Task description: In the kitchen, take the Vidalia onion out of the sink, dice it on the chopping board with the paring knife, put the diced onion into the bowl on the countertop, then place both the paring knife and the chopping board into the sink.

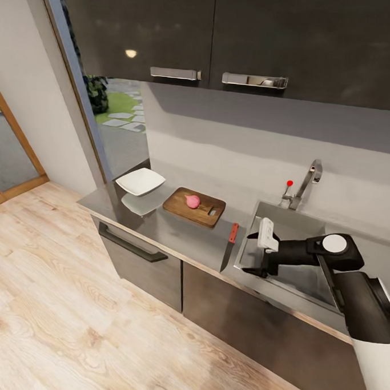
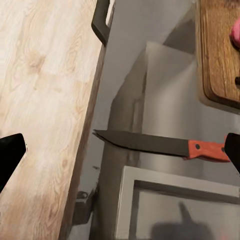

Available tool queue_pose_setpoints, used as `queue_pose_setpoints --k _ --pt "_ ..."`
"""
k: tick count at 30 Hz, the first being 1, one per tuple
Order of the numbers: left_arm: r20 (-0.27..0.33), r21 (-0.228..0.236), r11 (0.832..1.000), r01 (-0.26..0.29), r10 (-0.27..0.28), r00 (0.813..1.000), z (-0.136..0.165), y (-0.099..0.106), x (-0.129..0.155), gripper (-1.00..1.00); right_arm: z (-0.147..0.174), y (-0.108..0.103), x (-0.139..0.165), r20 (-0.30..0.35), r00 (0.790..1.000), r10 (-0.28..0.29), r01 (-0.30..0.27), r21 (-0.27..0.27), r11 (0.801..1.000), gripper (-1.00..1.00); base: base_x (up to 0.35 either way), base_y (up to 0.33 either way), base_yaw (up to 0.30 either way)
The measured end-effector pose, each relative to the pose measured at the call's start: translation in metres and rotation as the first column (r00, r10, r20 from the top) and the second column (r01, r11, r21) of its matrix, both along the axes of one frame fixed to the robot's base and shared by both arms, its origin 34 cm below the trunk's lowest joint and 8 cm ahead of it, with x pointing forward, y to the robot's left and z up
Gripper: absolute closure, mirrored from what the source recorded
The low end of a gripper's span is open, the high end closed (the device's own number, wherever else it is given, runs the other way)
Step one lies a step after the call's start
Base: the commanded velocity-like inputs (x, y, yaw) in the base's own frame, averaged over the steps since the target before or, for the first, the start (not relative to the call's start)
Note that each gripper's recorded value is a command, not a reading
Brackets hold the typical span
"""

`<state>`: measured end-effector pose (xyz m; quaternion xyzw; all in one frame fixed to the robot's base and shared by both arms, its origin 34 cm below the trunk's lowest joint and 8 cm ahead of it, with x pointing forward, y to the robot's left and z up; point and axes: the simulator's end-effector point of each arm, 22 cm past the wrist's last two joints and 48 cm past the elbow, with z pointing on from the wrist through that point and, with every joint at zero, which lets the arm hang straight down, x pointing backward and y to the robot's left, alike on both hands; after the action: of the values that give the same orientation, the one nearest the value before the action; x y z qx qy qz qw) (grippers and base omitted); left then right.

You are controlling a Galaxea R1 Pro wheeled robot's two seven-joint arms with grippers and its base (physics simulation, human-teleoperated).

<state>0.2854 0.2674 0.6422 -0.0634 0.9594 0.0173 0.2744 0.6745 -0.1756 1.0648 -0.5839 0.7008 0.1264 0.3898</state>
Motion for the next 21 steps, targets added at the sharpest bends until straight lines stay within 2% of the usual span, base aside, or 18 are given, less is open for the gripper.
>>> queue_pose_setpoints --k 4,9,20,21 --pt "0.001 0.000 1.000 0.001 -0.001 1.000 0.000 0.000 0.000 -1.00 0.000 0.014 -0.008 -0.018 0.999 0.038 -0.037 0.017 0.999 -1.00 0.181 0.000 0.000" --pt "0.000 0.001 1.000 0.001 -0.001 1.000 0.000 0.001 0.000 -1.00 -0.007 0.025 -0.017 -0.039 0.996 0.081 -0.081 0.005 0.997 -1.00 0.290 0.000 0.000" --pt "-0.001 0.001 1.000 0.001 -0.001 1.000 0.000 0.001 -0.001 -1.00 -0.012 0.026 -0.021 -0.046 0.994 0.097 -0.098 -0.022 0.995 -1.00 0.309 0.007 0.000" --pt "0.000 0.001 1.000 0.001 -0.001 1.000 0.000 0.001 -0.001 -1.00 -0.017 0.023 -0.024 -0.052 0.992 0.114 -0.116 -0.049 0.992 -1.00 0.314 0.003 0.000"
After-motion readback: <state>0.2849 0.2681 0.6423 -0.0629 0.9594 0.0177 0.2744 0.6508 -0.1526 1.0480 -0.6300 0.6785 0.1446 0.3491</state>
